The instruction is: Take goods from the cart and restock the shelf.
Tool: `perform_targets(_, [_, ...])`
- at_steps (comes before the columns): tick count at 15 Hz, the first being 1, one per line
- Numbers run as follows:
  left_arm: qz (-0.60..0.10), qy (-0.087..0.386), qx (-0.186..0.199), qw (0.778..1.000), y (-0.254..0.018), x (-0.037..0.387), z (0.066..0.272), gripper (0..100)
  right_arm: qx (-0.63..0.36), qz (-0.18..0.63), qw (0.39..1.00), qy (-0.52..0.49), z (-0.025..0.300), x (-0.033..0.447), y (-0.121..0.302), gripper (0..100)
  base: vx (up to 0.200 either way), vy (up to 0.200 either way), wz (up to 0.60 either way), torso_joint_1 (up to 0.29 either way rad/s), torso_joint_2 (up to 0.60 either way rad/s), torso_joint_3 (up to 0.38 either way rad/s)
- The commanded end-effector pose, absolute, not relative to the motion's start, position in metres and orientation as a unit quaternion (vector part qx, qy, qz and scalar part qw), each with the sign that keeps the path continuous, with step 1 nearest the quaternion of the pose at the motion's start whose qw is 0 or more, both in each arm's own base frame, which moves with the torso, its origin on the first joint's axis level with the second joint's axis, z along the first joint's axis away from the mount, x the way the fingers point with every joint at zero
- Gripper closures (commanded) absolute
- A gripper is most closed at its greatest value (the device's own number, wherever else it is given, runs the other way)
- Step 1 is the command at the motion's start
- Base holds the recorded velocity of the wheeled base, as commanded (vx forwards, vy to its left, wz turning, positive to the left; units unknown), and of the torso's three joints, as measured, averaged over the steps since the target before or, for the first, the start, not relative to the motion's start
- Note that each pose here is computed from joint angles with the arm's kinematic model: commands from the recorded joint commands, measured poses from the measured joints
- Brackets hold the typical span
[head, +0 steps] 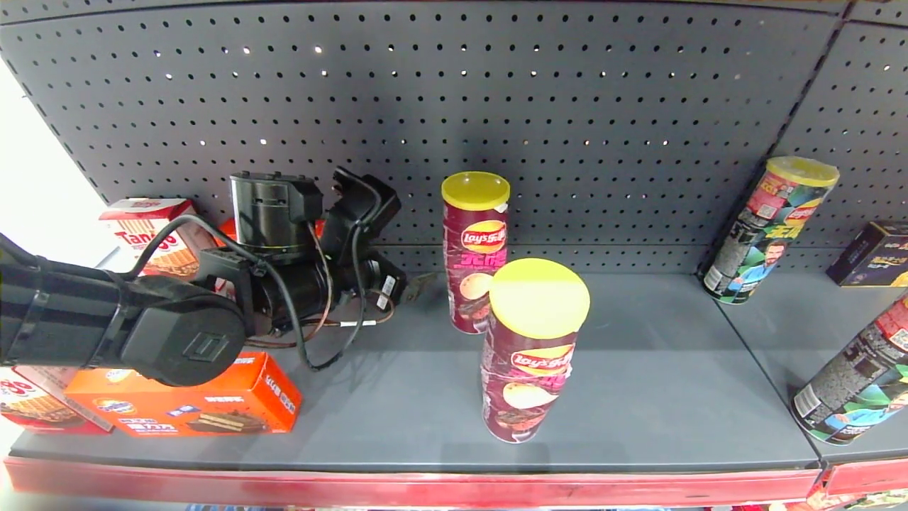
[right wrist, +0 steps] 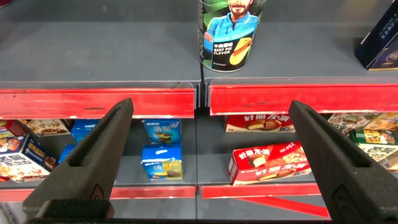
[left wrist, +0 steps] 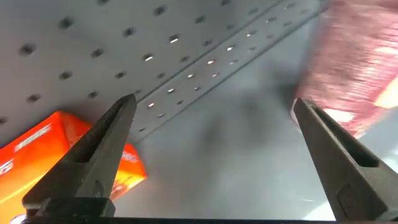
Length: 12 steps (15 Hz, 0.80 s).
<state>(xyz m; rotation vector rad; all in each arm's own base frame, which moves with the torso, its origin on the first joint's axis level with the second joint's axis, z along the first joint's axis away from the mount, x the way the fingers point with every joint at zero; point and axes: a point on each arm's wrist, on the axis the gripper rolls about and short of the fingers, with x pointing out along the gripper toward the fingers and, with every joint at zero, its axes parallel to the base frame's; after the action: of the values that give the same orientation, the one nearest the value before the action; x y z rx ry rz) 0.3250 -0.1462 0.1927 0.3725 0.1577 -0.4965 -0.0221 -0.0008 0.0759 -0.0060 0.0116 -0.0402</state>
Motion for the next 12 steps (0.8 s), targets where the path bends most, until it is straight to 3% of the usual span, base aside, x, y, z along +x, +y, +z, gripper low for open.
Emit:
perform_targets(1, [-0.252,0.077,0.184,0.947,-0.1512,0.3213,0.1937,0,-0.003,-0.020,1.000,0.006,0.0760,-0.0220,-0.0008,0,0.000,0.000,0.00,0.000,0.00,0.000])
perform_targets(12, [-0.246,0.086,0.189,0.947,-0.1579,0.3241,0.1857,0,-0.003,-0.020,1.000,0.006,0.0760,-0.0220,-0.0008,0,0.000,0.000,0.00,0.000,0.00,0.000])
